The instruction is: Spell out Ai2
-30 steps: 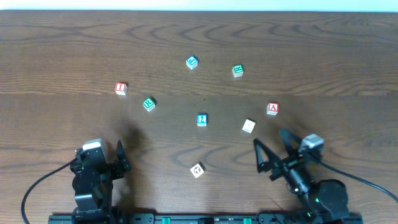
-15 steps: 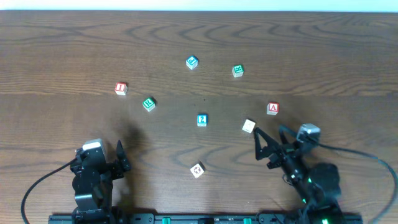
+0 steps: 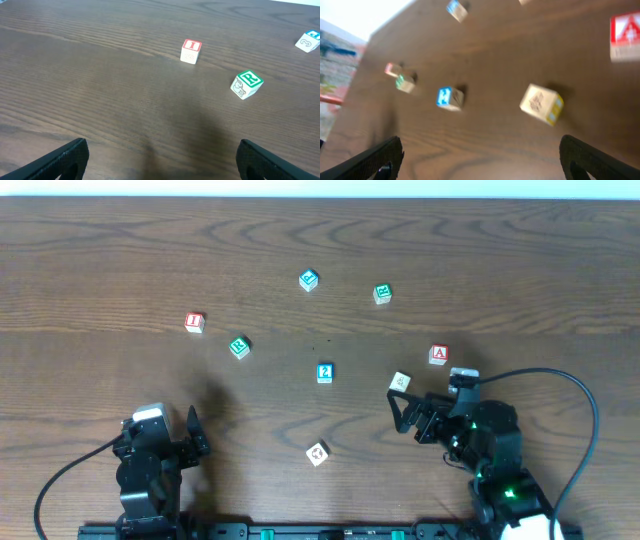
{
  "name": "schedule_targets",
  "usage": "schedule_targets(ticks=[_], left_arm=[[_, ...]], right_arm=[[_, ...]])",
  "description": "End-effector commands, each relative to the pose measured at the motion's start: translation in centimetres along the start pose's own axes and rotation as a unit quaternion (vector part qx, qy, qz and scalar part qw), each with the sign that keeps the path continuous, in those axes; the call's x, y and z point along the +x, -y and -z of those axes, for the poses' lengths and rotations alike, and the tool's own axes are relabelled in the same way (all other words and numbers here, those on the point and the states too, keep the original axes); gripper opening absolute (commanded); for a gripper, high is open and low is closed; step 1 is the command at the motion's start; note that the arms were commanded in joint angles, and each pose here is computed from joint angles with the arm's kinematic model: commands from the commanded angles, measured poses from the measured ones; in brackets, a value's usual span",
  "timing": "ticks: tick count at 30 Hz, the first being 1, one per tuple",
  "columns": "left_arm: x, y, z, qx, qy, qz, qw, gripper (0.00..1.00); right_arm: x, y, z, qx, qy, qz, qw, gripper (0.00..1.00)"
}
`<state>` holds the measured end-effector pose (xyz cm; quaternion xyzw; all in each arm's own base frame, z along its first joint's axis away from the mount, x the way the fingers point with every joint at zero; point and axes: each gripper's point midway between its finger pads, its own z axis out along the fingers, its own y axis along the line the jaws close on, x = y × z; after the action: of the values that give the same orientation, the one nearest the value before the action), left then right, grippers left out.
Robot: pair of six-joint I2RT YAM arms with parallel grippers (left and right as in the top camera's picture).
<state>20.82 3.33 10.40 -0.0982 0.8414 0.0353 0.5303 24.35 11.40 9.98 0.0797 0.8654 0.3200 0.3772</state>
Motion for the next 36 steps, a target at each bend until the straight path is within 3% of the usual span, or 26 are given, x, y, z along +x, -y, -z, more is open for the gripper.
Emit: schedule_targets(ticks=[1,8,13,21,26,31,36], left_arm=[[0.5,-0.2,-0.3,-0.006,-0.003,-0.004,1.0,0.95],[0.5,4.2,0.3,0.122,-0.022,0.119,0.985,0.95],[-0.7,5.8,0.8,0.171,-0.009,0.145,0.975,0.96],[-7.5,8.8,3.5,0.283,0.116,0.133,0.943,0.95],[-7.5,8.6,2.6,0.267,0.094,0.128,0.95,0.95],[-8.3,7.4,0.9,0.201,0.007,0.069,0.977,0.95],[-9.6,5.2,-0.8,0.117,-0.104,0.008,0.988,0.95]], right_arm=[[-0.1,-0.1,-0.1,0.002,-0.009,0.0,1.0,0.99],[1.2,-0.4,0.0,-0.011,-0.039,-0.009,0.999,0.99],[2.7,-0.7,0.2,-0.025,-0.076,-0.02,0.997,0.99],[2.9,-0.7,0.2,-0.024,-0.08,-0.037,0.996,0.99],[2.4,0.0,0.1,-0.003,-0.065,-0.034,0.997,0.99],[1.8,0.3,0.1,0.007,-0.053,-0.024,0.998,0.99],[1.1,0.0,0.0,0.001,-0.038,0.005,0.999,0.99]])
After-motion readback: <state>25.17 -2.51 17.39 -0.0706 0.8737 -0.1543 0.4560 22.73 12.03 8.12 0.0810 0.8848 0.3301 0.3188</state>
